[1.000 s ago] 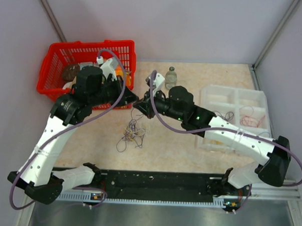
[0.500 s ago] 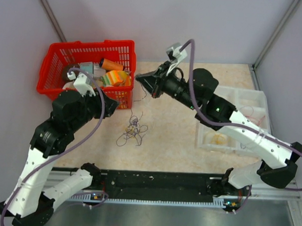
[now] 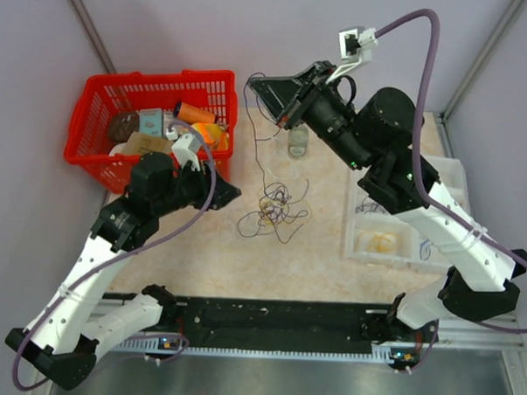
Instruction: Untangle the cables
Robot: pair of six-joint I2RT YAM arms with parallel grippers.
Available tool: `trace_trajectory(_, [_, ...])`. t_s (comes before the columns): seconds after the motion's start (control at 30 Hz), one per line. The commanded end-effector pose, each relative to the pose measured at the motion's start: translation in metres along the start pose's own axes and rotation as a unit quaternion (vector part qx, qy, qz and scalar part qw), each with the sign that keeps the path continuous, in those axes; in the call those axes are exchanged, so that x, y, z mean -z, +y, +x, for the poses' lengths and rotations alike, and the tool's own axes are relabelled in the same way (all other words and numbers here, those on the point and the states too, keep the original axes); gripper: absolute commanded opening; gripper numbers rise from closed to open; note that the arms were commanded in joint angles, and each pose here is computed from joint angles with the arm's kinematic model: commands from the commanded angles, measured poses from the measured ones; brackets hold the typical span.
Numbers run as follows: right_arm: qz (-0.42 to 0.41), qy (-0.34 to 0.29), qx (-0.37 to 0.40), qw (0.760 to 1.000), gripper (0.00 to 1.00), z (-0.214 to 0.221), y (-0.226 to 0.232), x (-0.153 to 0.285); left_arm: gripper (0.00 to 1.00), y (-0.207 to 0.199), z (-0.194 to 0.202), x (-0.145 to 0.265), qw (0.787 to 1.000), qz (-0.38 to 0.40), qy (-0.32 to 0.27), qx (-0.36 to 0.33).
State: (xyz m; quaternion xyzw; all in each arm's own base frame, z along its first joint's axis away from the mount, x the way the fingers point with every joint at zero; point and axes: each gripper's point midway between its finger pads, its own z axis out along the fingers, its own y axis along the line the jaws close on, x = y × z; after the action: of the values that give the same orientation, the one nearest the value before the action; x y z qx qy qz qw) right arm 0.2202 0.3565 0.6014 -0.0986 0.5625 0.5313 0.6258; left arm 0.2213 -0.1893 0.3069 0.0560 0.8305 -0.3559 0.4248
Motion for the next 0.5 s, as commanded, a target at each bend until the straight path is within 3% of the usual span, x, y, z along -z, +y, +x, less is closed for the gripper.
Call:
trace_trajectory(0.0, [0.062,0.001,-0.021,0.998,0.0,0.004,-0.017,-0.004,0.42,-0.04,-0.015,0.016,0.993,0.106,-0.049,-0.032])
trace_trajectory(0.07, [0.081,0.005,-0.014,0.997,0.0,0.009,-0.024,-0.005,0.44,-0.05,-0.017,0.022,0.988,0.134,-0.059,-0.047])
trace_trajectory(0.23, [0.11,0.014,-0.017,0.994,0.0,0.018,-0.032,-0.005,0.63,-0.059,-0.015,0.016,0.985,0.164,-0.044,-0.045])
trace_trajectory(0.47, [0.095,0.008,-0.042,0.994,0.0,0.009,-0.019,-0.012,0.64,-0.053,-0.039,-0.008,0.982,0.147,-0.089,-0.081])
